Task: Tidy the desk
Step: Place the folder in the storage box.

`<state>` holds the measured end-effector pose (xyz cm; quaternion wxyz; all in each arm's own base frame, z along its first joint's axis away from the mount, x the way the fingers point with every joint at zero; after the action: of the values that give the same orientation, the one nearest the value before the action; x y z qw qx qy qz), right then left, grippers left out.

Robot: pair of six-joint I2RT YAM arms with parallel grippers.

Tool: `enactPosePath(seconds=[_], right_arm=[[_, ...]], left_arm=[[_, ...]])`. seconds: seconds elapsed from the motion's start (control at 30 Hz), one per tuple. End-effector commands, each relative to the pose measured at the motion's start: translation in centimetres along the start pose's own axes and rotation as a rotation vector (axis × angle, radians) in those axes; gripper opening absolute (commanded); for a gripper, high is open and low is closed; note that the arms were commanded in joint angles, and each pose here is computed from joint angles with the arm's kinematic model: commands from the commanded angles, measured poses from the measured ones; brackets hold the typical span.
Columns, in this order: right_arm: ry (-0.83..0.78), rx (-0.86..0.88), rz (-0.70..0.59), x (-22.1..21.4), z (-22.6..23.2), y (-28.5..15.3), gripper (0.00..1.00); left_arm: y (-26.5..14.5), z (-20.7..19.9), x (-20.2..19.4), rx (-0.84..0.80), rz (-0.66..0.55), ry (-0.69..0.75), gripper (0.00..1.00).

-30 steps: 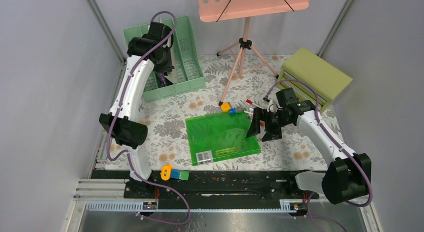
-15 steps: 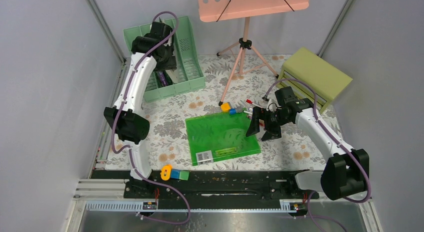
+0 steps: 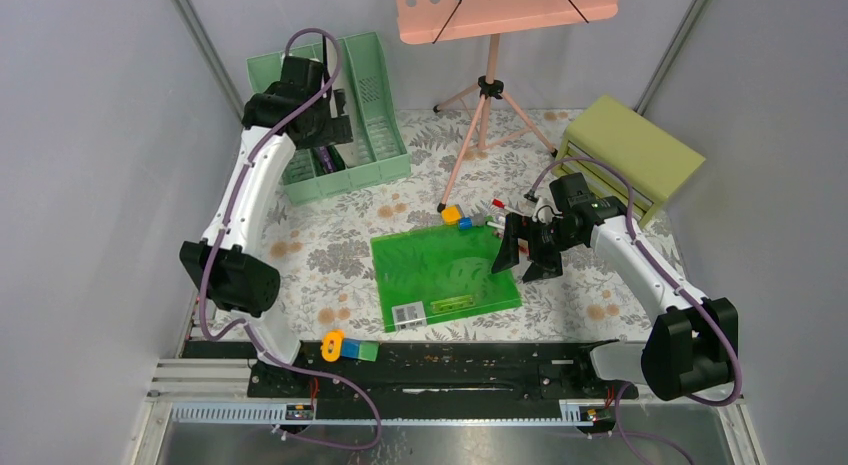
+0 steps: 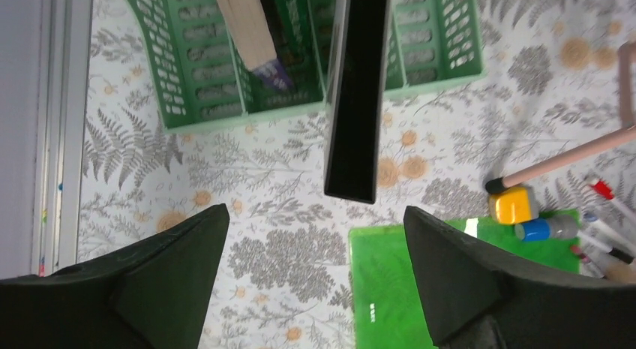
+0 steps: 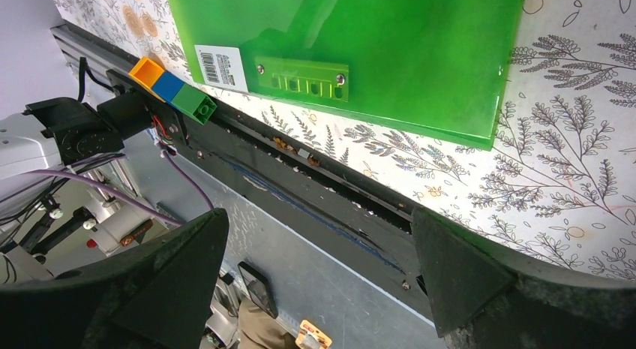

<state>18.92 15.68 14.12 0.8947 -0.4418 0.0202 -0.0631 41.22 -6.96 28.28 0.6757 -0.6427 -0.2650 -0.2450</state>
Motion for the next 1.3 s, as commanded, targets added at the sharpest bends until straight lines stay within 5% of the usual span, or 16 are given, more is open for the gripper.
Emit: enactPosePath(seconds=[0.0, 0.27, 0.43, 0.53, 1.0, 1.03, 1.1, 1.13, 1.27], right_arm=[[-0.012, 0.010, -0.008, 0.2, 0.7, -0.4, 0.99], [-0.010, 0.010, -0.012, 0.1, 0.6, -0.5, 1.00], [-0.010, 0.010, -0.011, 0.1, 0.7, -0.5, 0.99], [-0.010, 0.011, -0.009, 0.1, 0.7, -0.4, 1.00], [-0.008, 0.011, -0.010, 0.1, 0.6, -0.5, 0.99], [-0.007, 0.011, -0.011, 0.0, 0.6, -0.5, 0.99], [-0.006, 0.012, -0.012, 0.0, 0.7, -0.5, 1.00], [-0.006, 0.012, -0.011, -0.1, 0.6, -0.5, 1.00], [-0.005, 0.023, -0.020, -0.1, 0.9, -0.7, 1.00]], left_arm=[[-1.0, -0.1, 3.7, -0.009, -0.153, -0.029, 0.84], [1.7, -0.8, 4.9, -0.006, -0.136, -0.012, 0.59], [1.6, -1.0, 5.9, -0.007, -0.155, -0.018, 0.15], [1.1, -0.8, 6.3, -0.001, -0.168, -0.025, 0.00], [1.6, -0.8, 7.6, 0.013, -0.148, -0.063, 0.00], [2.1, -1.0, 7.5, 0.001, -0.137, -0.064, 0.08], [2.6, -1.2, 7.4, -0.020, -0.125, -0.070, 0.58], [2.6, -1.1, 7.4, -0.018, -0.125, -0.076, 0.73], [1.3, -0.9, 7.7, -0.022, -0.154, -0.096, 0.95]])
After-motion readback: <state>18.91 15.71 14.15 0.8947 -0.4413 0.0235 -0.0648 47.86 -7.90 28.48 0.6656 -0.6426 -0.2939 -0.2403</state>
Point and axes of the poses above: each gripper's point midway between its finger pads, its own y axis out along the fingers, its own z axis along the line the jaws close on, x = y × z, the point moved 1 cm from there along -y, back along the fingers, and after that the axes turned 8 degrees about y, right-handed, at the moved point
